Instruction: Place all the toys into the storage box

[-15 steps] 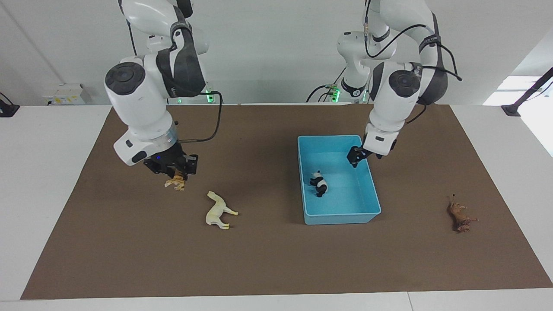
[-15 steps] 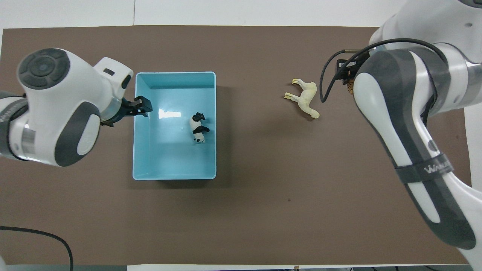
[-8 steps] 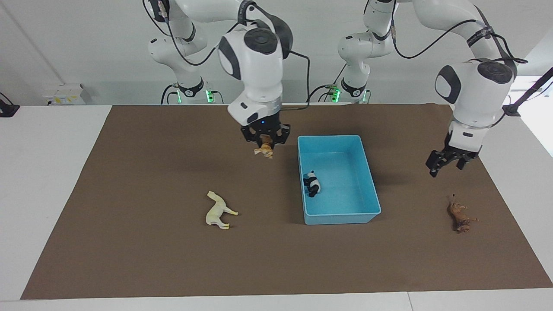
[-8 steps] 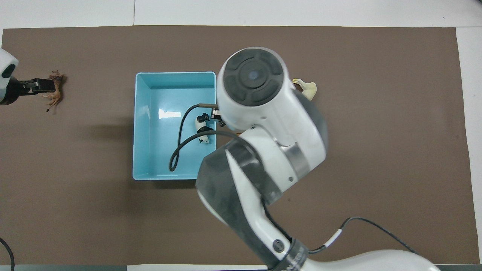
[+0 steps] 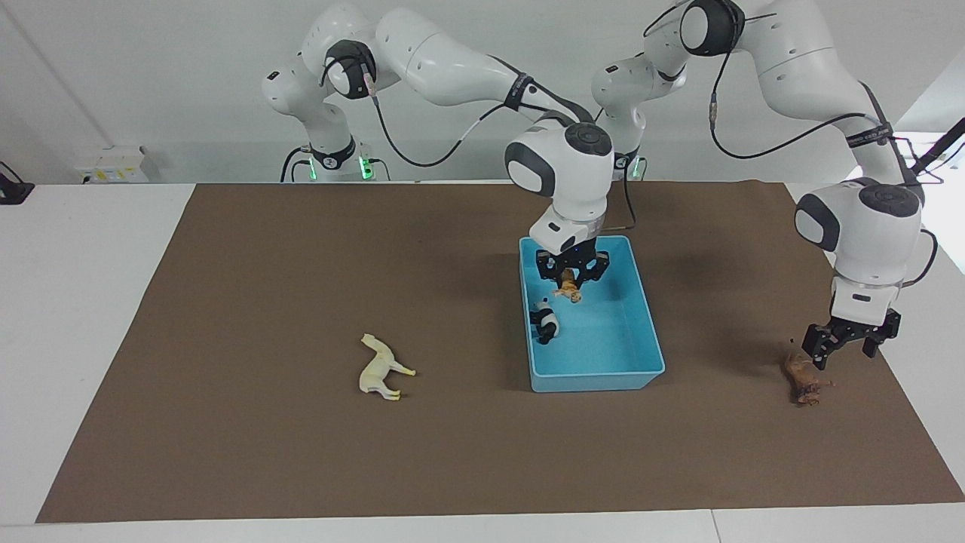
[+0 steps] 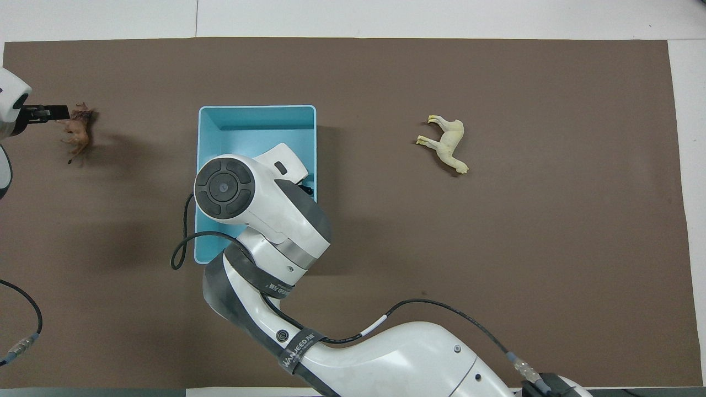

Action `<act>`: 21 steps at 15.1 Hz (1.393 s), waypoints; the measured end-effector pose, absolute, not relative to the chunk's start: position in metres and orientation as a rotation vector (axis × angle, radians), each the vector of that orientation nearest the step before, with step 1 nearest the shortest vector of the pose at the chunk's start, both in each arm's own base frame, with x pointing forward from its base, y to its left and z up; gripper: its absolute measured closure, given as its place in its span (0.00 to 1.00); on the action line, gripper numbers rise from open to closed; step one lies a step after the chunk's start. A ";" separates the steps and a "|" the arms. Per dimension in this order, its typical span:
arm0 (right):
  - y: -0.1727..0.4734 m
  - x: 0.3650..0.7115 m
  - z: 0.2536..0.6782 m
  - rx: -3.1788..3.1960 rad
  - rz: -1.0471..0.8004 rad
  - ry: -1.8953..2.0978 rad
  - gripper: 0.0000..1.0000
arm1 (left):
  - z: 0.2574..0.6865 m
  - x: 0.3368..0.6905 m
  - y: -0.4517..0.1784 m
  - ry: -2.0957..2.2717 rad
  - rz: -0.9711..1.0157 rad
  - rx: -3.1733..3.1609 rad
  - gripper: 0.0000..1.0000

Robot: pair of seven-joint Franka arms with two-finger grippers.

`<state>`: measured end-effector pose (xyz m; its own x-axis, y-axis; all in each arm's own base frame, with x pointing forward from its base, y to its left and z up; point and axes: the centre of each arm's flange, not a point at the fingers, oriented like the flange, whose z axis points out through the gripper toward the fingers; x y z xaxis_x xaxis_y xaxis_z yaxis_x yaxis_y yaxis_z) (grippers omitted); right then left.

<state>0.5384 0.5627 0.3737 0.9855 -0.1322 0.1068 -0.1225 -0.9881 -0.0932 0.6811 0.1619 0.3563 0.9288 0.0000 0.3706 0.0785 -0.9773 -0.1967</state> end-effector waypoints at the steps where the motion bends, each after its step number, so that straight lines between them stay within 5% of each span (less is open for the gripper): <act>1: 0.567 0.535 0.367 -3.046 -0.170 0.190 0.66 | 0.344 0.681 0.166 -0.065 -0.540 -2.884 0.00; 4: 0.568 0.535 0.369 -3.043 -0.165 0.252 0.44 | 0.322 0.676 0.166 -0.063 -0.506 -2.900 0.00; 8: 0.530 0.558 0.411 -3.069 -0.127 0.394 0.01 | 0.306 0.670 0.152 -0.064 -0.493 -2.924 0.00; 13: 0.375 0.638 0.506 -3.081 -0.152 0.334 0.00 | 0.288 0.658 0.158 -0.078 -0.473 -2.933 0.00; 15: 0.323 0.667 0.490 -3.114 -0.133 0.272 0.00 | 0.286 0.656 0.155 -0.086 -0.469 -2.939 0.04; 18: 0.250 0.705 0.458 -3.105 -0.148 0.362 0.00 | 0.287 0.658 0.147 -0.123 -0.482 -2.947 0.39; 21: 0.223 0.716 0.421 -3.098 -0.151 0.418 0.00 | 0.289 0.658 0.148 -0.137 -0.487 -2.945 0.40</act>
<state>0.7164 0.2226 0.4213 0.9597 -0.2650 0.0940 -0.2639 -0.9642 -0.0246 0.6581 0.1476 0.2894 0.9431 0.0648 0.3261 0.1146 -0.9841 -0.1357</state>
